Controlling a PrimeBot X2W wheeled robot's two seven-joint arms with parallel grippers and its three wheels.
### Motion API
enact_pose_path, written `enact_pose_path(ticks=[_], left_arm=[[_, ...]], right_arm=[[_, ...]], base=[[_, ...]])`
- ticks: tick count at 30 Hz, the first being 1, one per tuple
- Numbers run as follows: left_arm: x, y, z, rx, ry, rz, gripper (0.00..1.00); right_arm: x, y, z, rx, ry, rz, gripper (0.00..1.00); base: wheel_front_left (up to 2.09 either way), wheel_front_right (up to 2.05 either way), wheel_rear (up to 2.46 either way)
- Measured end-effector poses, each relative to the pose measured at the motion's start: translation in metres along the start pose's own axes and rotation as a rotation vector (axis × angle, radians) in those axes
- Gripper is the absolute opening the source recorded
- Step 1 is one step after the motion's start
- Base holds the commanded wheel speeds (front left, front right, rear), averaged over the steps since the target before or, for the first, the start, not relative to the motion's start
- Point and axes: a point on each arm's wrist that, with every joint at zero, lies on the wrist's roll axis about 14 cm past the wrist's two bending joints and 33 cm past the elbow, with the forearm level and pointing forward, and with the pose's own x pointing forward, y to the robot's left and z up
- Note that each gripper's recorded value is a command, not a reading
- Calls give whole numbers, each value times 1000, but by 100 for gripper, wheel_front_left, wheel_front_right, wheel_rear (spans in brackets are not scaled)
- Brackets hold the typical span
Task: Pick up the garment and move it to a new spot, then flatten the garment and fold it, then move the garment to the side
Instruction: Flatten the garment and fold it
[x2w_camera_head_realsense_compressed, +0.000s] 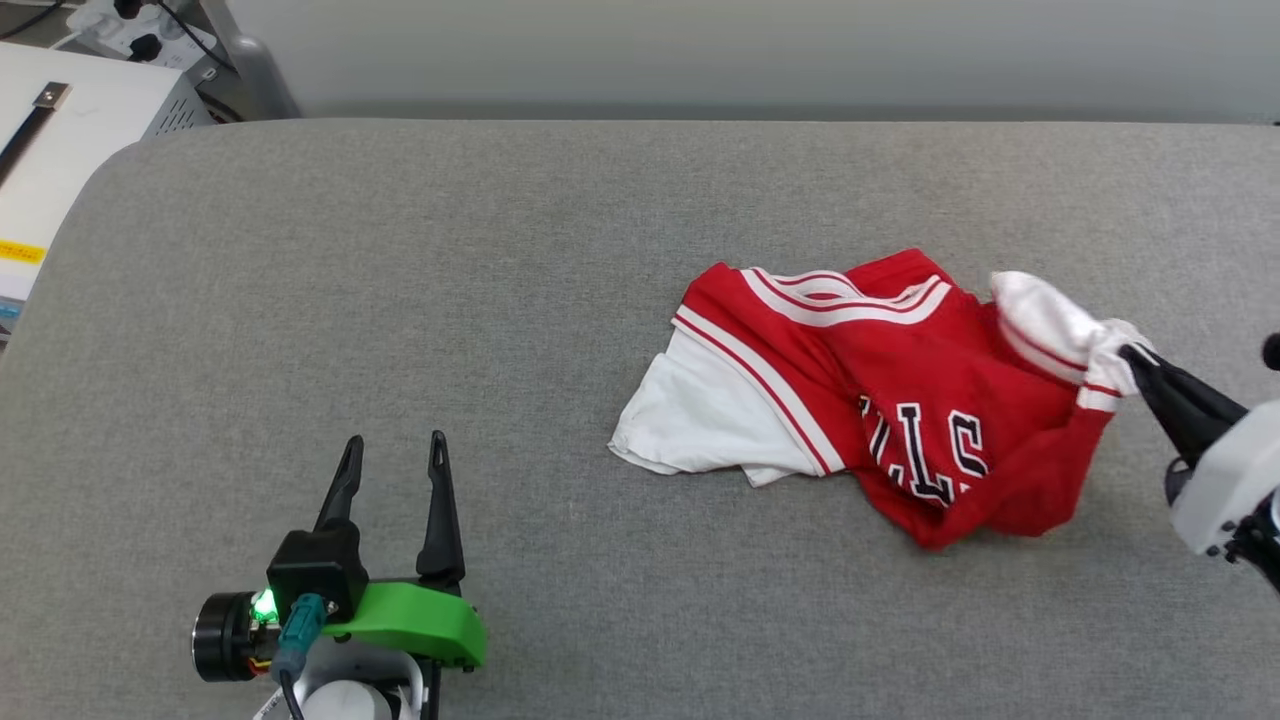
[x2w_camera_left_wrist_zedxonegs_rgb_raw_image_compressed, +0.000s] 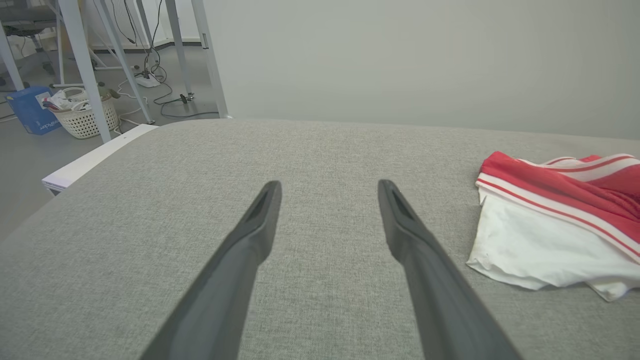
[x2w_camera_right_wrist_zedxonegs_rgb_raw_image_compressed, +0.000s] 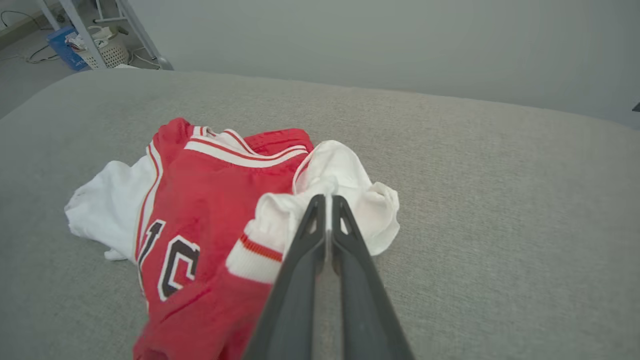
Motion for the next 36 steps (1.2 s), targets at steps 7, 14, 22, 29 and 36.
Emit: enact_pose_path(ticks=[7, 14, 22, 29, 36], left_arm=[[4, -2, -9, 0, 24, -5, 100], [1, 7, -13, 4, 38, 18, 100], [7, 7, 6, 9, -19, -8, 100], [40, -4, 55, 53, -157, -124, 100], [83, -49, 87, 128, -178, -314, 100]], right_arm=[[-43, -90, -64, 122, 108, -317, 0], [-56, -87, -129, 191, 286, -367, 0], [-55, -89, -92, 133, 36, -397, 100], [-54, -77, -13, -17, -258, -400, 100], [-58, -28, 19, -80, -416, -362, 100]], base=[[0, 0, 0], [0, 0, 0], [0, 0, 0], [0, 0, 0], [0, 0, 0]])
